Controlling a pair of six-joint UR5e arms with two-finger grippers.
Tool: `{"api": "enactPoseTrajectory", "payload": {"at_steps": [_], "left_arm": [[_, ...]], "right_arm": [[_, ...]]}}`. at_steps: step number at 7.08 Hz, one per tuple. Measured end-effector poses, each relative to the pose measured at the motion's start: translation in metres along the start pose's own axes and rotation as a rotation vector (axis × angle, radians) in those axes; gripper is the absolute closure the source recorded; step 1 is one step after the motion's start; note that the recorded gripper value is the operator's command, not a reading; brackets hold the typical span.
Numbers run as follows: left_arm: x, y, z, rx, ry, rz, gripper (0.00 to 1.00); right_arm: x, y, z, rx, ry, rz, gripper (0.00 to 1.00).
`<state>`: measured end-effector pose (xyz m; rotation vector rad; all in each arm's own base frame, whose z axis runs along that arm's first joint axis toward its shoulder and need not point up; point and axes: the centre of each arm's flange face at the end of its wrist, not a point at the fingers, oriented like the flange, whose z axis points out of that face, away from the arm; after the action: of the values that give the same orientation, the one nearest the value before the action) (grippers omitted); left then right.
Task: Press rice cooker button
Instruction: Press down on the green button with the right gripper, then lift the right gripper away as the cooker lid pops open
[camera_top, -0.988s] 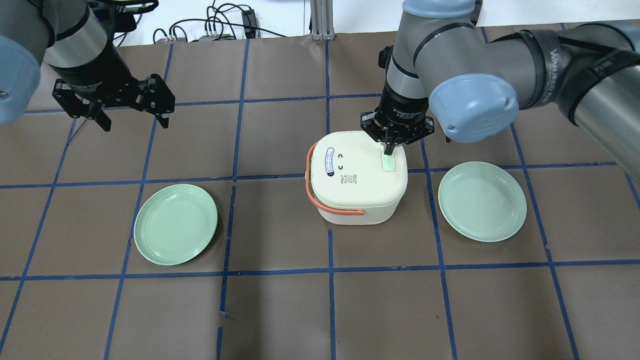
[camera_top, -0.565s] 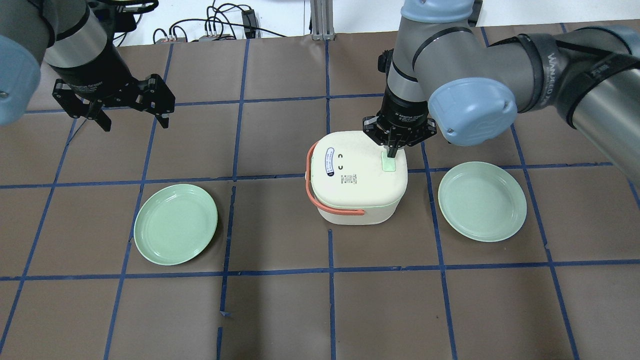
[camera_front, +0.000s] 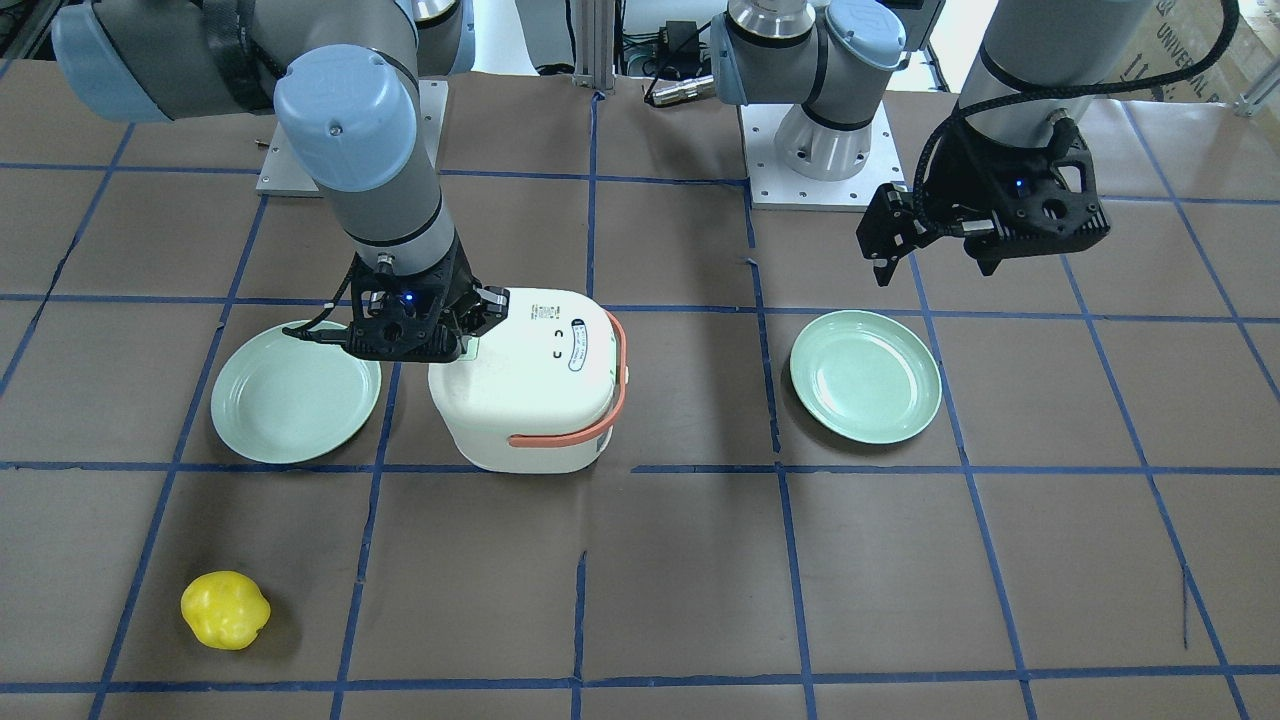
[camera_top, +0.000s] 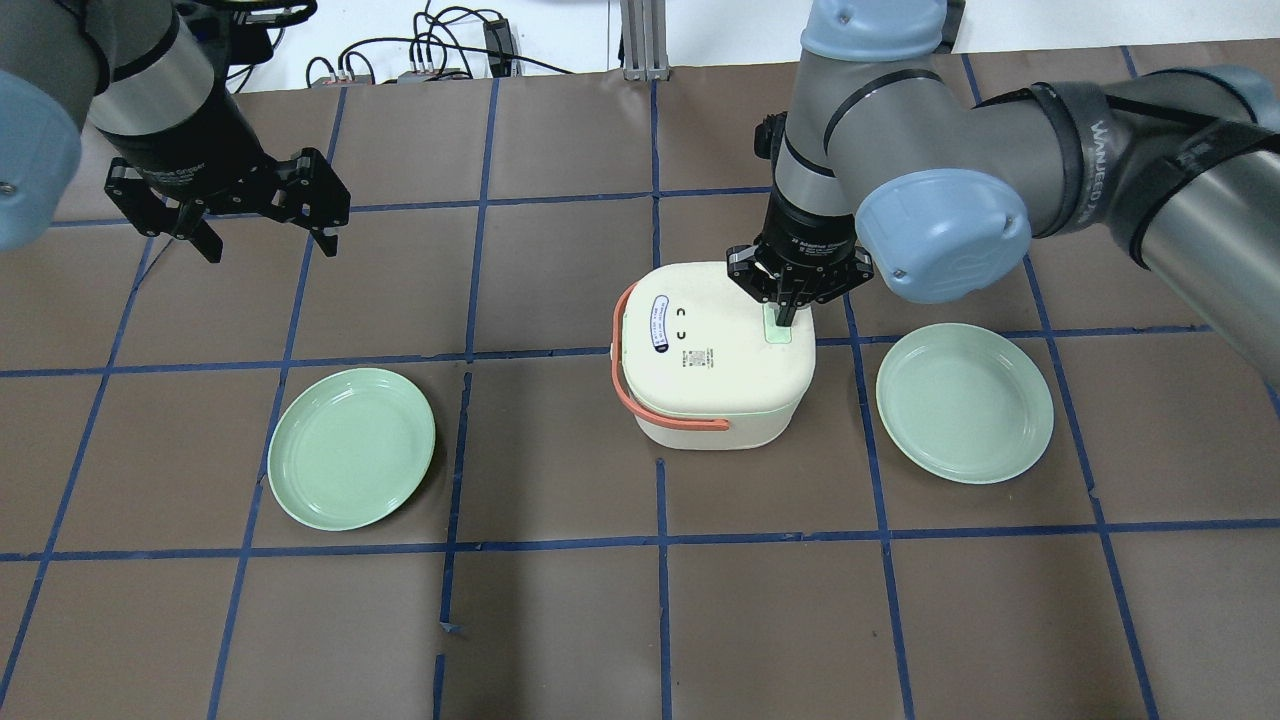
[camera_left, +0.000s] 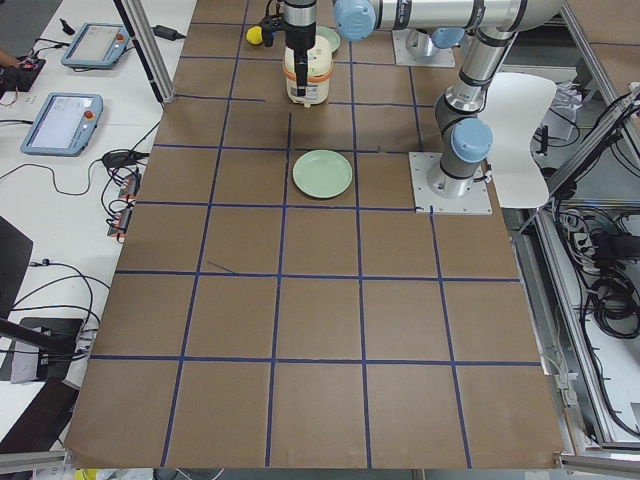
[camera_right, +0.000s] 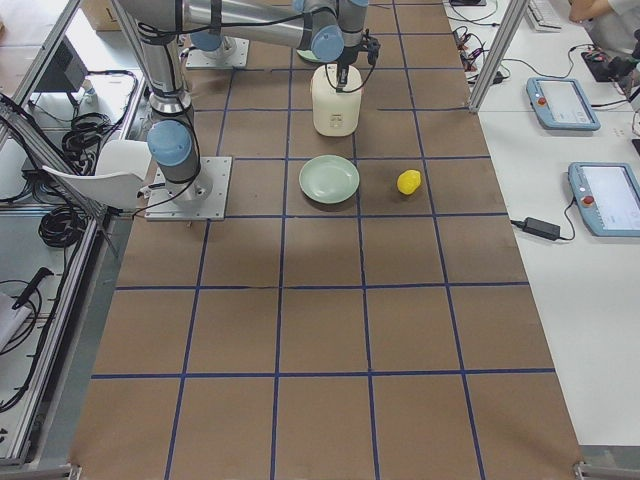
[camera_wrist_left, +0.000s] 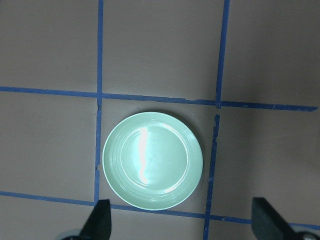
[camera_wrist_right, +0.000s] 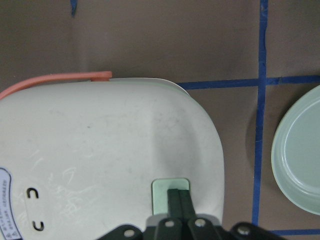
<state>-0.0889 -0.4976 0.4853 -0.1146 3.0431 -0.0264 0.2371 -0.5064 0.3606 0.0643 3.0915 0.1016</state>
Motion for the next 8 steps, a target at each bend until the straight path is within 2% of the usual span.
{"api": "enactPoseTrajectory", "payload": {"at_steps": [5,6,8], "left_arm": [[0.0,0.0,0.0,0.0,0.0,0.0,0.0],[0.0,0.0,0.0,0.0,0.0,0.0,0.0],[0.0,0.0,0.0,0.0,0.0,0.0,0.0]], "right_arm": [[0.0,-0.001,0.003,0.002,-0.003,0.001,0.88],[-0.001,-0.001,0.001,0.005,-0.005,0.002,0.85],[-0.002,-0.001,-0.017,0.033,-0.016,0.003,0.72]]}}
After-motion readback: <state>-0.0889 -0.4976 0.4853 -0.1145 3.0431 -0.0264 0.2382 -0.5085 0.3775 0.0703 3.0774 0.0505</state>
